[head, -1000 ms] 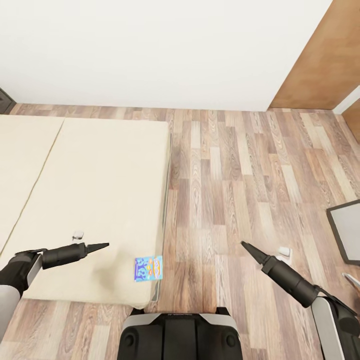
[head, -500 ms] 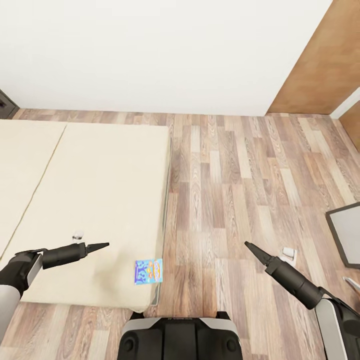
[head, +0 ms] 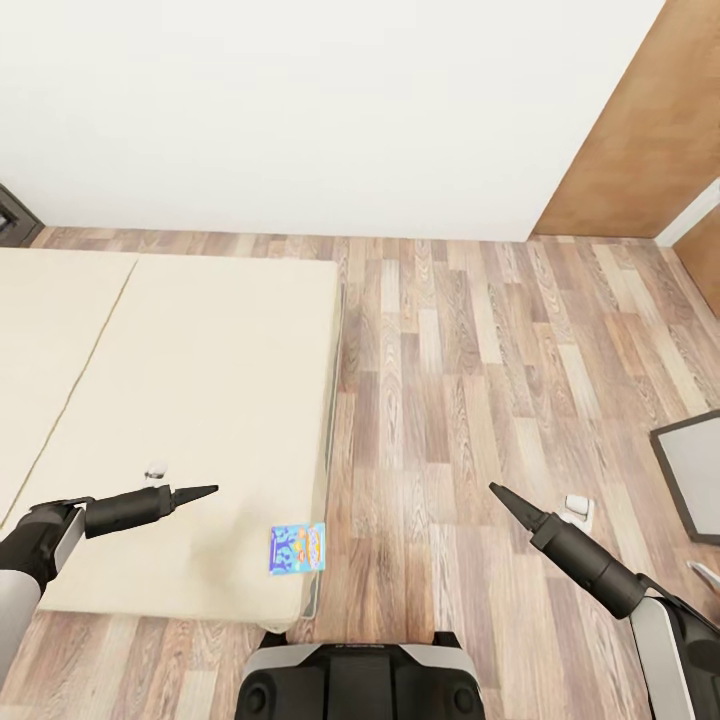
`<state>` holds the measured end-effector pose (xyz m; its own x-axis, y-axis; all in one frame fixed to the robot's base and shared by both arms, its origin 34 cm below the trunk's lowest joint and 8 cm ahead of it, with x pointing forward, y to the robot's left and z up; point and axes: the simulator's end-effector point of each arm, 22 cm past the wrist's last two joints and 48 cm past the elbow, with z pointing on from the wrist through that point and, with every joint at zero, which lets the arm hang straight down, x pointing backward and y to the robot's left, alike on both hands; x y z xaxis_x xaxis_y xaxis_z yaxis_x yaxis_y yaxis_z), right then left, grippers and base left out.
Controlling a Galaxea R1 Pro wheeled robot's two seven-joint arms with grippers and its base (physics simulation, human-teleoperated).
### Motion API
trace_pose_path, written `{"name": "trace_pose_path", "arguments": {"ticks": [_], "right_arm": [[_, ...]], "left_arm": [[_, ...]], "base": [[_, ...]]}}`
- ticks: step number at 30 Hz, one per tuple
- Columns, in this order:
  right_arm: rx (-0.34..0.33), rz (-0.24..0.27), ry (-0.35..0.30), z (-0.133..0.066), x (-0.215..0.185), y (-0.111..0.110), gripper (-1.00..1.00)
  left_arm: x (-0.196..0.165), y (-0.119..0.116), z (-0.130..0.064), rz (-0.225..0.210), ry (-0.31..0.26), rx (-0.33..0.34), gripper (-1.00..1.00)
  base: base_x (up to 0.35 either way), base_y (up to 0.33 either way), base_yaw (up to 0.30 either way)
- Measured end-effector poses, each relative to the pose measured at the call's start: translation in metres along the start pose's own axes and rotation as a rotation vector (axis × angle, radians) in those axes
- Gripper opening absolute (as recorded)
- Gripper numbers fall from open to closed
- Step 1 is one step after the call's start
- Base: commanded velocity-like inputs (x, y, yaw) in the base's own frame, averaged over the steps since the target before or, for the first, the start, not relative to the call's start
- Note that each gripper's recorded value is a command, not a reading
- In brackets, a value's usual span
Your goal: Put all the toys in the child's room - the three board games (two on the bed and one on the table), the two jigsaw puzzles on the table, and the tennis ball on the table - inside the toy box on the table in the child's room.
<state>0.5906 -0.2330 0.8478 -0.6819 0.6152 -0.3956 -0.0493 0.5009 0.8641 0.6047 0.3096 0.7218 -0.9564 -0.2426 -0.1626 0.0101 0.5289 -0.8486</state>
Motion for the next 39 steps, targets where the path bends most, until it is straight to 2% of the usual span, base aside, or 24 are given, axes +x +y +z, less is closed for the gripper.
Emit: {"name": "trace_pose_path", "arguments": {"ticks": [27, 39], "right_arm": [[-0.029, -0.027, -0.024, -0.002, -0.013, 0.019, 1.00], [-0.040, -0.040, -0.034, -0.003, -0.019, 0.027, 1.00]], "left_arm": [[-0.014, -0.017, -0.007, 0.038, -0.020, 0.003, 1.00], [-0.021, -0.015, -0.009, 0.053, -0.031, -0.044, 1.00]], "base": [[0.000, 0.000, 0.000], [0.000, 0.000, 0.000]]}}
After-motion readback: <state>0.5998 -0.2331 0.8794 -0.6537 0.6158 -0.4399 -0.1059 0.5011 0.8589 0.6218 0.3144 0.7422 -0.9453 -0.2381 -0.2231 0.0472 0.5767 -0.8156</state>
